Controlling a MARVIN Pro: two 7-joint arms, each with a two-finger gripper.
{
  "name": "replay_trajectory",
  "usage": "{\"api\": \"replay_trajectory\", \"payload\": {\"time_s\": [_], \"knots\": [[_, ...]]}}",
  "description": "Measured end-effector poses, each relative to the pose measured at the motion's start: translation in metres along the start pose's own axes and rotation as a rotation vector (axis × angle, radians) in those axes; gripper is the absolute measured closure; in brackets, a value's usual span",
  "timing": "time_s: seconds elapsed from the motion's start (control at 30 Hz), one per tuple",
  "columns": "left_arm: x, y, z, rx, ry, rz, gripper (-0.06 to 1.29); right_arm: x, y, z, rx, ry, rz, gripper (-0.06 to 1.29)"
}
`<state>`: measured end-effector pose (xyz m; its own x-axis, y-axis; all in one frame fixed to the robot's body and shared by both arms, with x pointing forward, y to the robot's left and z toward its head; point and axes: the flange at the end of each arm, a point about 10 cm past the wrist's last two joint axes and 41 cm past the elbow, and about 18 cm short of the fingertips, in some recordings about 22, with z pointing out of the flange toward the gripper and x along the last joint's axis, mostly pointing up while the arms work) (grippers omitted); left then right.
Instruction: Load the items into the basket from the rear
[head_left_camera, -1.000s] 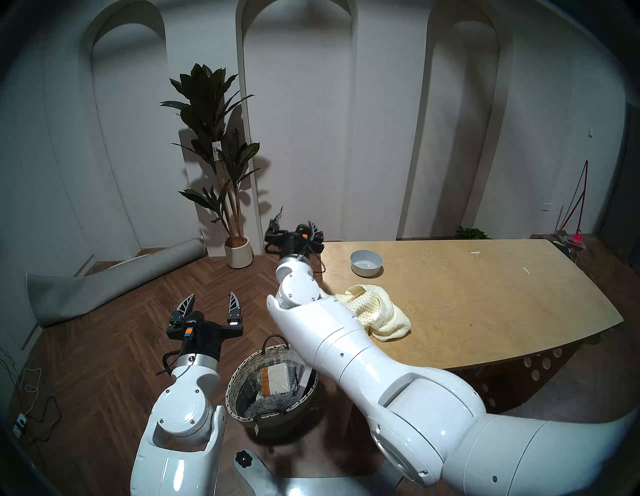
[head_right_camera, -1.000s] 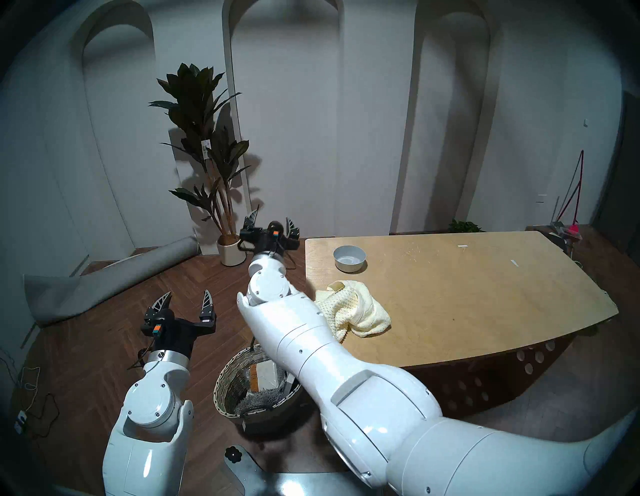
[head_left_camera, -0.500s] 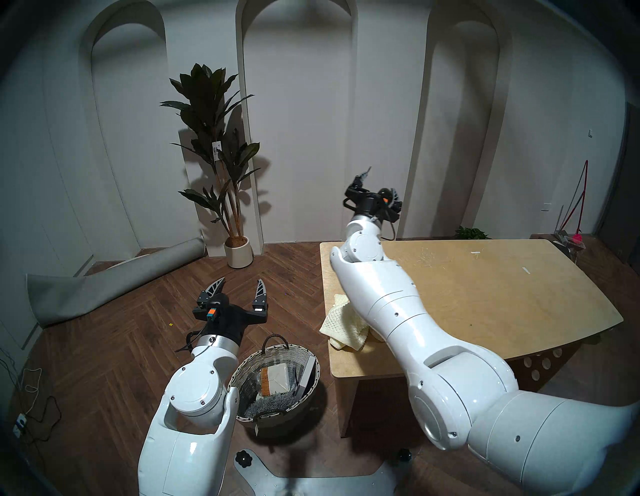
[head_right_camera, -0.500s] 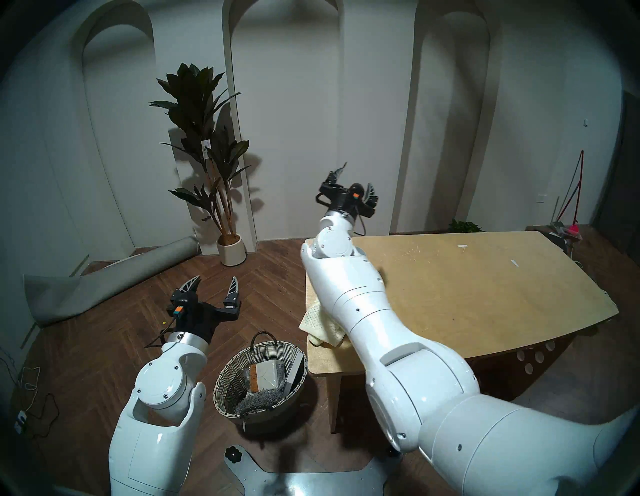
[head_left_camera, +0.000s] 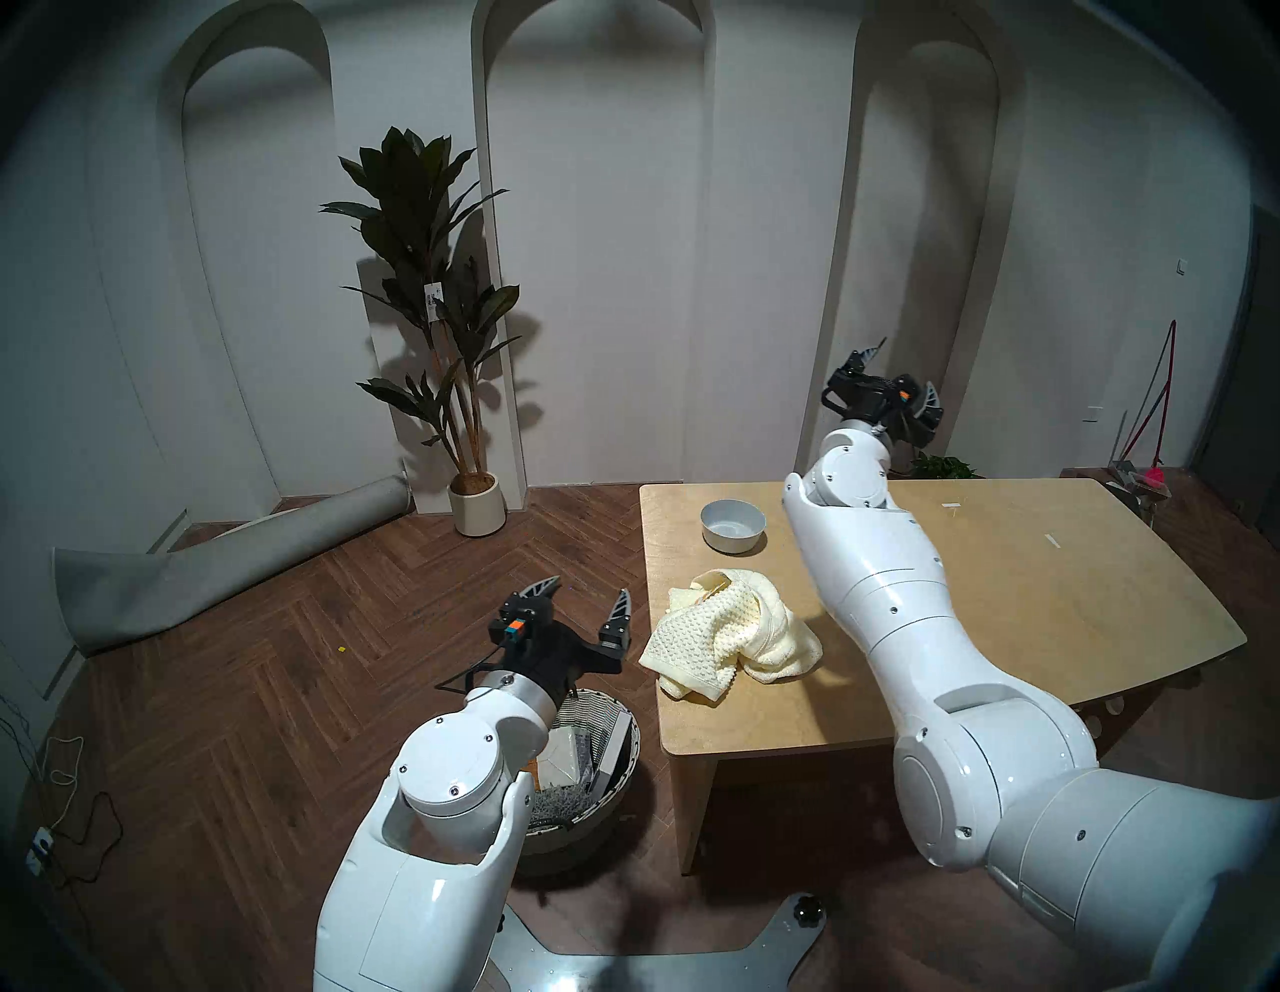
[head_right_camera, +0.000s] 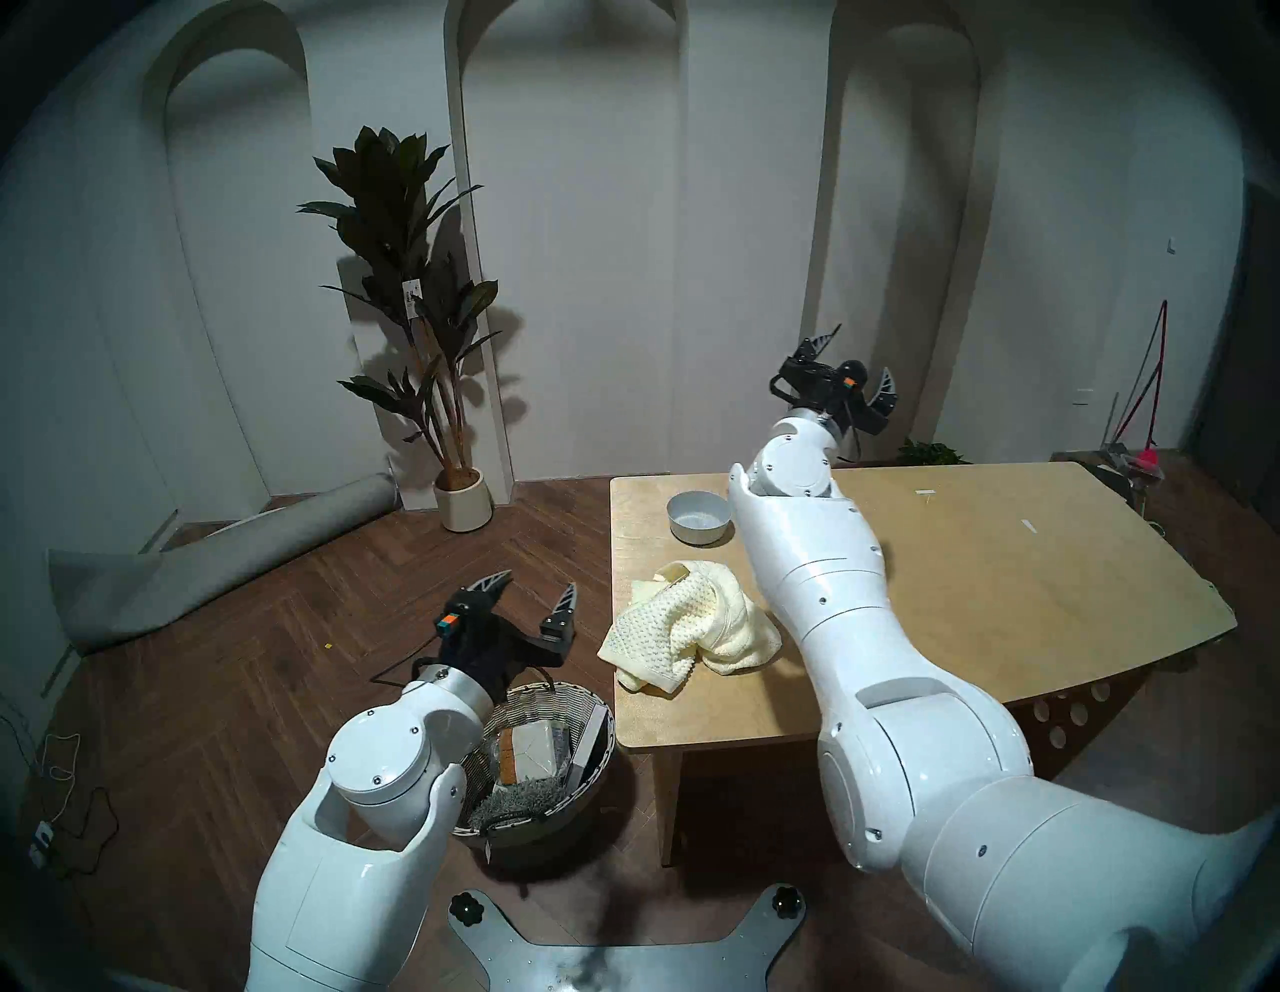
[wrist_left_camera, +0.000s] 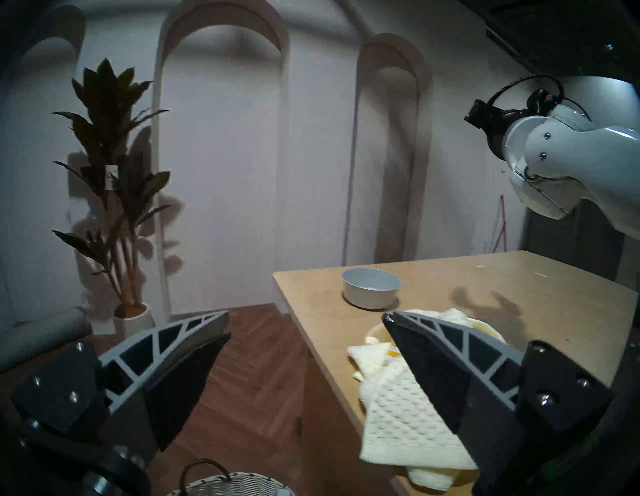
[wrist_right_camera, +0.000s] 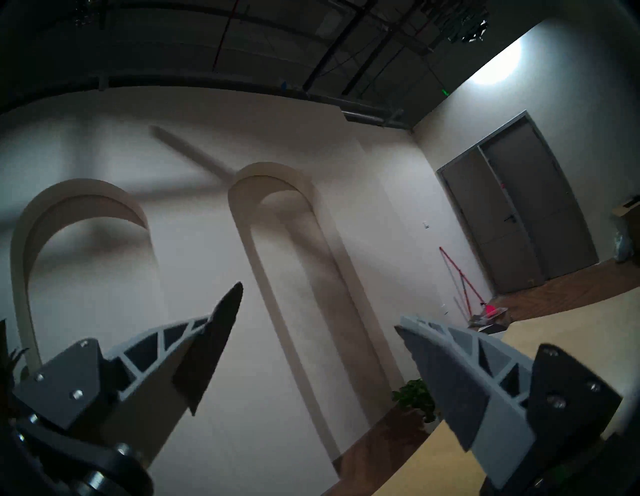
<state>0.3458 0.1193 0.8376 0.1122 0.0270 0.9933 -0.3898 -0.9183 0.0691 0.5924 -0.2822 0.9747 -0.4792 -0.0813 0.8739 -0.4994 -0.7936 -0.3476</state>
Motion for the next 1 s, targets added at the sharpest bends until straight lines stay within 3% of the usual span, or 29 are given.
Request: {"api": "replay_trajectory", "payload": {"time_s": [0.17,0.47,0.67,1.0], "knots": [[-0.002,0.011,0.01,-0.087,-0.043,-0.012,-0.01,0.002,0.029,0.016,-0.015,0.002,-0.074,-0.02],[-0.03,0.013,0.031,-0.203,-0.197,-0.048,-0.01,0.005,0.066,0.032,0.025,-0.008,-0.208,-0.02],[-0.042,0.014,0.042,-0.27,-0.283,-0.067,-0.01,0.002,0.077,0.032,0.081,-0.038,-0.277,-0.02],[-0.046,0.017,0.062,-0.346,-0.364,-0.092,-0.01,0.0,0.087,0.03,0.155,-0.082,-0.339,-0.02]]}}
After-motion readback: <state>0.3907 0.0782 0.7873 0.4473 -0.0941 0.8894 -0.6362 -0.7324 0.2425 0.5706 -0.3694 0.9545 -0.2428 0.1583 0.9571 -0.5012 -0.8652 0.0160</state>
